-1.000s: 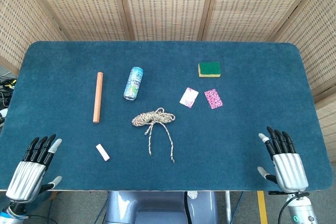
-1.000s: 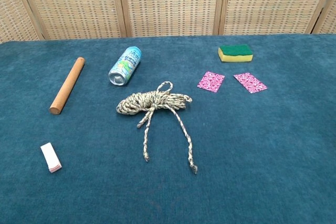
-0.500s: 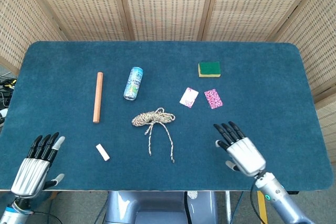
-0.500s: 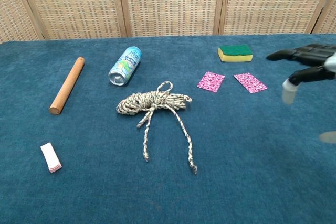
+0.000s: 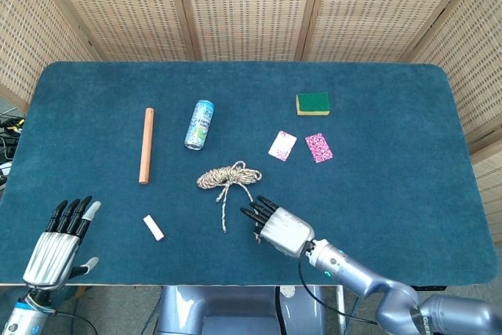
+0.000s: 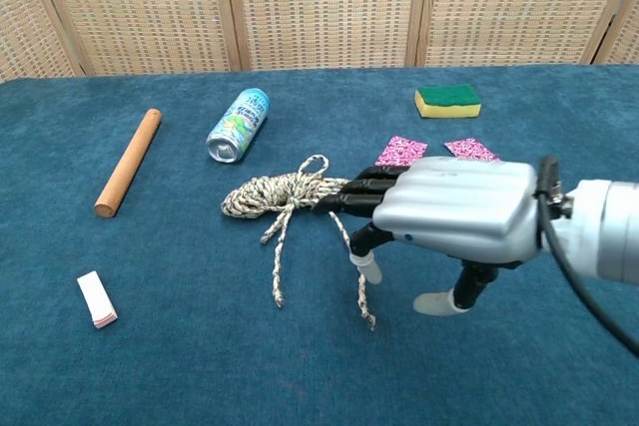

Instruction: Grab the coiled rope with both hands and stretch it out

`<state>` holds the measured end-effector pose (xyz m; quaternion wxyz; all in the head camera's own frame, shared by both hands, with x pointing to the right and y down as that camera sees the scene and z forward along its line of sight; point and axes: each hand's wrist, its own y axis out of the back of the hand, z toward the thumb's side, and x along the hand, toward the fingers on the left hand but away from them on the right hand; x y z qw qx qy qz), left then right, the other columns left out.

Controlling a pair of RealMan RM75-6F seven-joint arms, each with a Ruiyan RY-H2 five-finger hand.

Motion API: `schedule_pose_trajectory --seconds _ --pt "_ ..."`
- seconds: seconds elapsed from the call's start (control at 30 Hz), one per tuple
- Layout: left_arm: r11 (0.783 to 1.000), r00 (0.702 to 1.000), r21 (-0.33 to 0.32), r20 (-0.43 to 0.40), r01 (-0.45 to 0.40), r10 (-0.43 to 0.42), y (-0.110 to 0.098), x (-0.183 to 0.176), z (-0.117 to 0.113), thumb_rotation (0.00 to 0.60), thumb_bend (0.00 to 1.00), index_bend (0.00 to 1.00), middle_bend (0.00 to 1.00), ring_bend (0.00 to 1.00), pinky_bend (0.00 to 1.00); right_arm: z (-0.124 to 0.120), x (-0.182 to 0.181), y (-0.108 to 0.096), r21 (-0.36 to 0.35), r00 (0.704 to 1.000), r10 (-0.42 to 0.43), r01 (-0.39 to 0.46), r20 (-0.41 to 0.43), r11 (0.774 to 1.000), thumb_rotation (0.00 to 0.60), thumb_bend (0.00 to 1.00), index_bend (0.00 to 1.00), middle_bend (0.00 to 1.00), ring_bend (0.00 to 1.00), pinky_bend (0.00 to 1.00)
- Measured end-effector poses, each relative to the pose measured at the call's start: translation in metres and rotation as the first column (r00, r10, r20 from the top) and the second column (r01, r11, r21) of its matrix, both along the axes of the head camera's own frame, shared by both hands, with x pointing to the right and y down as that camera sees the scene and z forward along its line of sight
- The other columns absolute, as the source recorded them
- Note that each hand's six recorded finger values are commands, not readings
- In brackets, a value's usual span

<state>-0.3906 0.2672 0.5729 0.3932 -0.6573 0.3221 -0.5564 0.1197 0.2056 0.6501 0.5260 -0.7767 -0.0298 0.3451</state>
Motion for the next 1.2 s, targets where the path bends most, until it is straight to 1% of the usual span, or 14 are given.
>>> schedule_pose_trajectory --seconds 0.17,0.33,0.5,1.03,1.2 --pt "1.000 1.000 -0.004 -0.002 -0.001 0.001 0.000 0.000 0.001 0.600 0.00 0.00 0.00 0.00 0.00 0.013 -0.021 0.002 -0.009 1.000 -0.003 0.003 -0.011 1.000 0.600 0.30 0.43 0.00 0.00 0.00" --pt "1.000 1.000 -0.008 -0.007 -0.001 0.001 0.000 0.000 0.000 0.600 0.00 0.00 0.00 0.00 0.00 0.025 -0.031 0.005 -0.018 0.999 0.004 -0.005 -0.040 1.000 0.600 0.30 0.44 0.00 0.00 0.00" --pt "1.000 1.000 -0.009 -0.010 -0.004 0.004 0.000 0.000 0.000 0.600 0.00 0.00 0.00 0.00 0.00 0.033 -0.033 0.007 -0.014 0.998 0.004 -0.005 -0.068 1.000 0.600 0.30 0.45 0.00 0.00 0.00" --pt "1.000 1.000 -0.018 -0.007 -0.008 0.008 0.001 0.001 0.003 0.600 0.00 0.00 0.00 0.00 0.00 0.050 -0.038 0.008 -0.011 0.995 0.032 -0.033 -0.093 0.999 0.600 0.30 0.48 0.00 0.00 0.00" --pt "1.000 1.000 -0.020 -0.007 -0.007 0.006 0.001 0.001 0.003 0.600 0.00 0.00 0.00 0.00 0.00 0.054 -0.036 0.008 -0.001 0.994 0.028 -0.028 -0.106 1.000 0.600 0.30 0.48 0.00 0.00 0.00"
